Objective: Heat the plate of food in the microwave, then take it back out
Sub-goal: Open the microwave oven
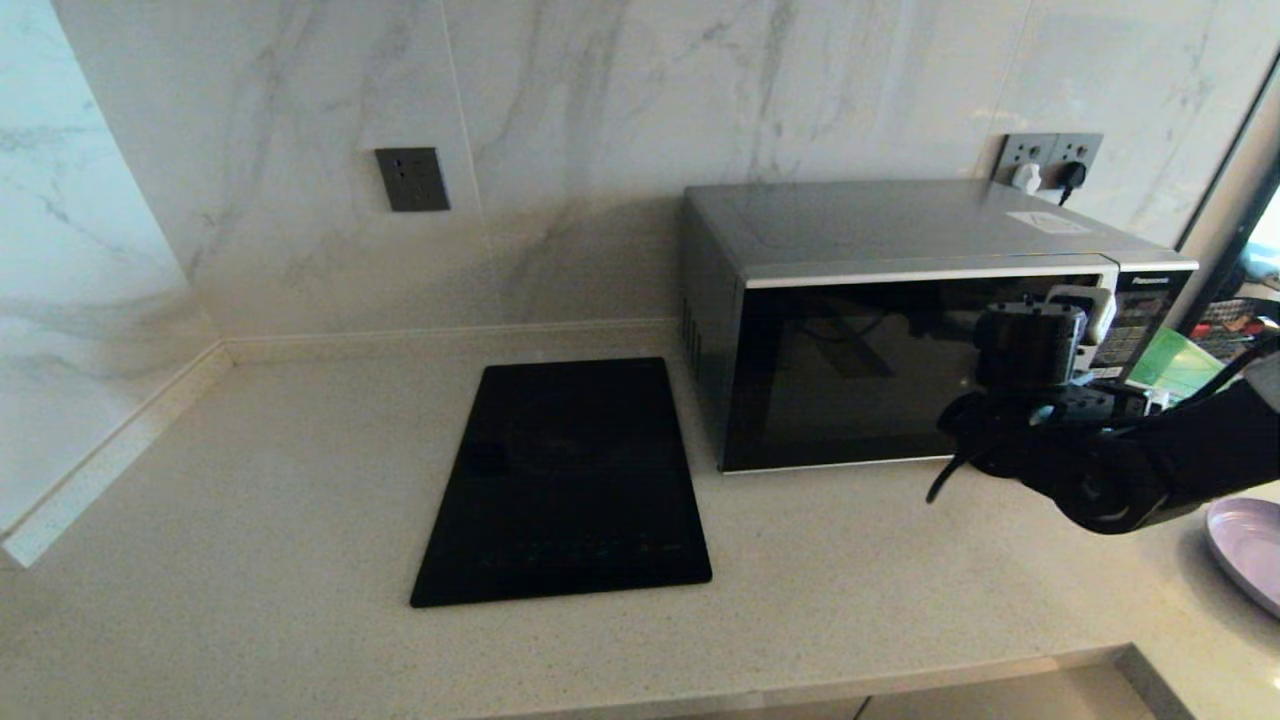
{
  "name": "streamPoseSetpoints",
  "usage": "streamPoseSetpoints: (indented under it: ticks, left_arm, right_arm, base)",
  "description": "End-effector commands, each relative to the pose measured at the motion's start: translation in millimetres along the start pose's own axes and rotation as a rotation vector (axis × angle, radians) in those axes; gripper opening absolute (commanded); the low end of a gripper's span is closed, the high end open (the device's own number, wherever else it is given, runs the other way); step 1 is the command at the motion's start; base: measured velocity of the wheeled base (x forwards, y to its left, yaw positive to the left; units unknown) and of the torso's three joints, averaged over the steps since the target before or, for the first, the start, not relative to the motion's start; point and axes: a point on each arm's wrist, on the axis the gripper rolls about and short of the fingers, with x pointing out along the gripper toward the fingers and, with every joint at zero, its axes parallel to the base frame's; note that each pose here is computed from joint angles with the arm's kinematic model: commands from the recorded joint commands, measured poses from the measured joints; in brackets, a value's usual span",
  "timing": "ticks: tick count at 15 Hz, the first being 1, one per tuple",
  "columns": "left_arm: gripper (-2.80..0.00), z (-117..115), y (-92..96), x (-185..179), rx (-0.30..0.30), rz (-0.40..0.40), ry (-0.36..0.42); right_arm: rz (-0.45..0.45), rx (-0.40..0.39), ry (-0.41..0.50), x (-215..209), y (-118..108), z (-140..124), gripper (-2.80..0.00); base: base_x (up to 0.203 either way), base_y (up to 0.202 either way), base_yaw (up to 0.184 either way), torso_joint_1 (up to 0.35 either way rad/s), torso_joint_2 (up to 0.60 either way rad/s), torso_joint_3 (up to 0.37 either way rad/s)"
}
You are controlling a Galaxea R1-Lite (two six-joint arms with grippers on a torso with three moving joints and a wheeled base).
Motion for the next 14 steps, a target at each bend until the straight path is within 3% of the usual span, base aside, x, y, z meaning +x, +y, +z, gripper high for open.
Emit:
streamPoseSetpoints:
  ticks: [1, 8, 14]
  left_arm:
    - [-2.80, 0, 0.0, 0, -0.001, 0.001, 0.001]
    - [-2.80, 0, 0.0, 0, -0.001, 0.001, 0.000]
    - [-2.80, 0, 0.0, 0, -0.001, 0.001, 0.000]
  right_arm:
    - [-0.021, -0.014, 0.006, 7, 1, -7, 0.00]
    - [-0.017, 0.025, -0.007, 13, 3, 1, 0.00]
    - [-0.024, 0.005, 0.006, 31, 15, -13, 0.00]
  base:
    - [0.000, 0.000, 0.000, 0.000, 0.00, 0.000]
    - [0.000, 0.000, 0.000, 0.000, 0.00, 0.000]
    - [0.000, 0.000, 0.000, 0.000, 0.00, 0.000]
